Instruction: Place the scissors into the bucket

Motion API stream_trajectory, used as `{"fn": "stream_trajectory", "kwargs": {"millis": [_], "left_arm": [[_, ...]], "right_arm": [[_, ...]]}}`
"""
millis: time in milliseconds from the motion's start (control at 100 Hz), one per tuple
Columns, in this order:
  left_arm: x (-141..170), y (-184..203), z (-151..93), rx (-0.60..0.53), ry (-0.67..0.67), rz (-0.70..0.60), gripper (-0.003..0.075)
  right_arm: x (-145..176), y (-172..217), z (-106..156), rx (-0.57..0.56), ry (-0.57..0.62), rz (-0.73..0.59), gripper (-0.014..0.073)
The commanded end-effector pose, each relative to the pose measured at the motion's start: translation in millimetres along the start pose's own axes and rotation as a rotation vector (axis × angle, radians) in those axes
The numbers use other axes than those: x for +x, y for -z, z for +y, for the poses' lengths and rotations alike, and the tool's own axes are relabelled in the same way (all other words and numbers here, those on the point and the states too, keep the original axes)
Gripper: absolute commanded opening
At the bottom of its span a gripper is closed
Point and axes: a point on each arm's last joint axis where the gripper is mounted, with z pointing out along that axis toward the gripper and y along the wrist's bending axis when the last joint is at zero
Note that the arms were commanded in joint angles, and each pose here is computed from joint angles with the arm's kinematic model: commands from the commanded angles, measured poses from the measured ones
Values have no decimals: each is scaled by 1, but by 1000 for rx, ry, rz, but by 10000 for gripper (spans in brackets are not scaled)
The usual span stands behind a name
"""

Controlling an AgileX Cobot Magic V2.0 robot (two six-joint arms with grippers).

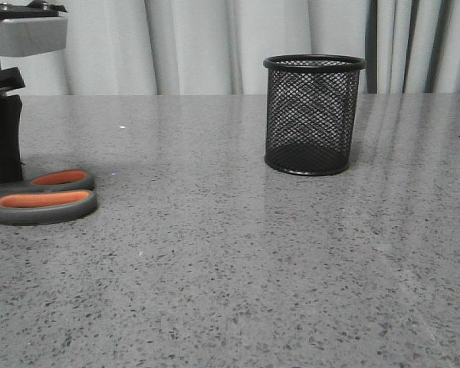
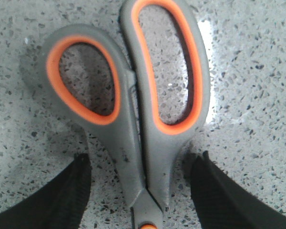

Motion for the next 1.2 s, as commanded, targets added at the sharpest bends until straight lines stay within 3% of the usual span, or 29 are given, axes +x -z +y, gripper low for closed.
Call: {"fn": "stream_trajectory", "kwargs": {"millis": [0,160,590,730,870,1190], "left_arm": [[-6,7,1,-43,-10,-22,419],[-6,7,1,-34,-10,-21,365],[-6,10,-5,4,9,-24,-11],[-11,32,-3,-51,42,-36,-20],[-21,70,-5,-176,70,-88,-20],[-63,151,-38,-428,3,-203,-20]], "right_arm": [[-15,3,2,2,18,-84,385],[-15,3,2,2,18,-84,385],[-14,3,2,1,18,-79,385],[-14,3,2,1,18,-79,385],[-14,3,4,-22,16,-76,385],[-21,4,12,-108,-84,-147,385]]}}
